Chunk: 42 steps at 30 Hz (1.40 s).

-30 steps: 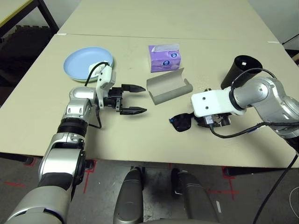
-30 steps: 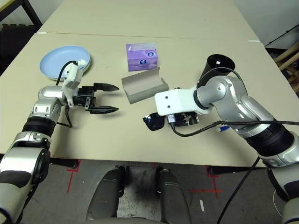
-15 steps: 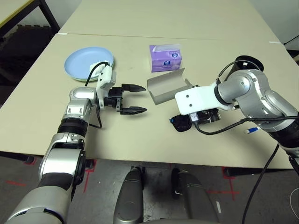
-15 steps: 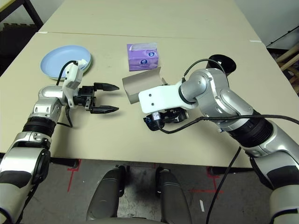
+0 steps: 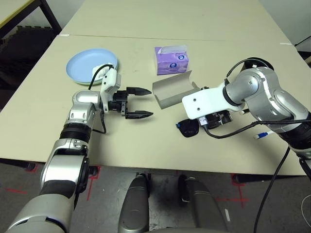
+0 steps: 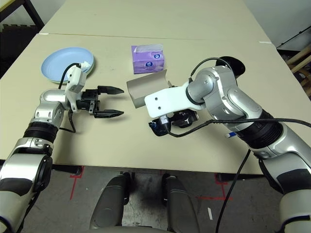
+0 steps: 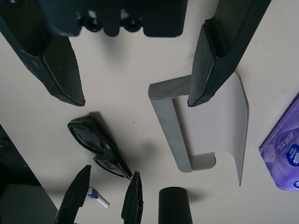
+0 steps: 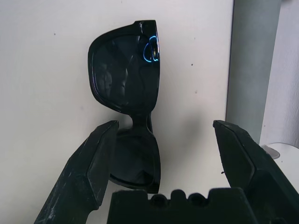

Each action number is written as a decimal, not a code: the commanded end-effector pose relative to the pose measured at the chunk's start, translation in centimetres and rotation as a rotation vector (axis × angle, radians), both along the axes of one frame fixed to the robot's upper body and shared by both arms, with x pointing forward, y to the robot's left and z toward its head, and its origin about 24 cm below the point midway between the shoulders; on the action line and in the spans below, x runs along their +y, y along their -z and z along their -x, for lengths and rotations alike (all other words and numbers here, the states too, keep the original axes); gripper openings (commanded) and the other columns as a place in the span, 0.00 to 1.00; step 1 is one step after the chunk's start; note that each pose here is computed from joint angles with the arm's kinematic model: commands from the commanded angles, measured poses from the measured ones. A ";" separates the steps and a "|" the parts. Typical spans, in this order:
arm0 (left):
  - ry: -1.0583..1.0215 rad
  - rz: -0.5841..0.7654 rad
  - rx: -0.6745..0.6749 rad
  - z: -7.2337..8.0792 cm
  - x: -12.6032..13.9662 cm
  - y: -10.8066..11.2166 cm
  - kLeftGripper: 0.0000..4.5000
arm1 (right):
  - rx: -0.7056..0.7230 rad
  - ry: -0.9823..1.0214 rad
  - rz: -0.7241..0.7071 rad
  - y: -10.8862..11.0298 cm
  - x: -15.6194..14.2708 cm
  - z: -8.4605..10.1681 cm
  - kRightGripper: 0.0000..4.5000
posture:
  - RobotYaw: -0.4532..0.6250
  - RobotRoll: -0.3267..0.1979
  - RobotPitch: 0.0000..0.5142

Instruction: Organize and tidy the items on the table.

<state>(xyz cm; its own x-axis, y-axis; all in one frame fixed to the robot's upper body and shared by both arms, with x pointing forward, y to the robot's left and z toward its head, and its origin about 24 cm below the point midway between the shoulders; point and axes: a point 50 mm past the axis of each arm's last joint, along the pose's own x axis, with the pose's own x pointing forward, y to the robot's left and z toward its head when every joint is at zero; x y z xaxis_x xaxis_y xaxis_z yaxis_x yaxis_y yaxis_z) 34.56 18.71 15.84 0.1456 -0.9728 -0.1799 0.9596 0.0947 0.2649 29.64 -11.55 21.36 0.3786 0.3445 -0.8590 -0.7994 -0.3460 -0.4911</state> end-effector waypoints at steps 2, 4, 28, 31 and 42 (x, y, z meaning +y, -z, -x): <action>0.009 -0.019 -0.002 0.3 -0.1 0.4 0.99 | 0.015 0.002 0.015 0.7 -0.1 0.0 1.00 | 0.59 0.62 0.41; 0.009 -0.018 -0.003 0.3 -0.1 0.3 0.99 | 0.016 0.007 0.013 1.1 0.0 -0.1 1.00 | 0.59 0.62 0.41; -0.010 -0.023 -0.009 0.4 0.1 0.4 0.99 | 0.010 -0.012 0.023 2.4 -0.1 -0.4 1.00 | 0.60 0.62 0.42; -0.012 -0.023 -0.010 0.4 0.1 0.4 0.99 | 0.012 -0.014 0.028 2.4 -0.2 -0.4 1.00 | 0.60 0.62 0.42; -0.018 -0.025 -0.012 0.4 0.3 0.3 1.00 | 0.038 -0.026 0.053 2.9 -0.3 -0.5 0.37 | 0.61 0.62 0.41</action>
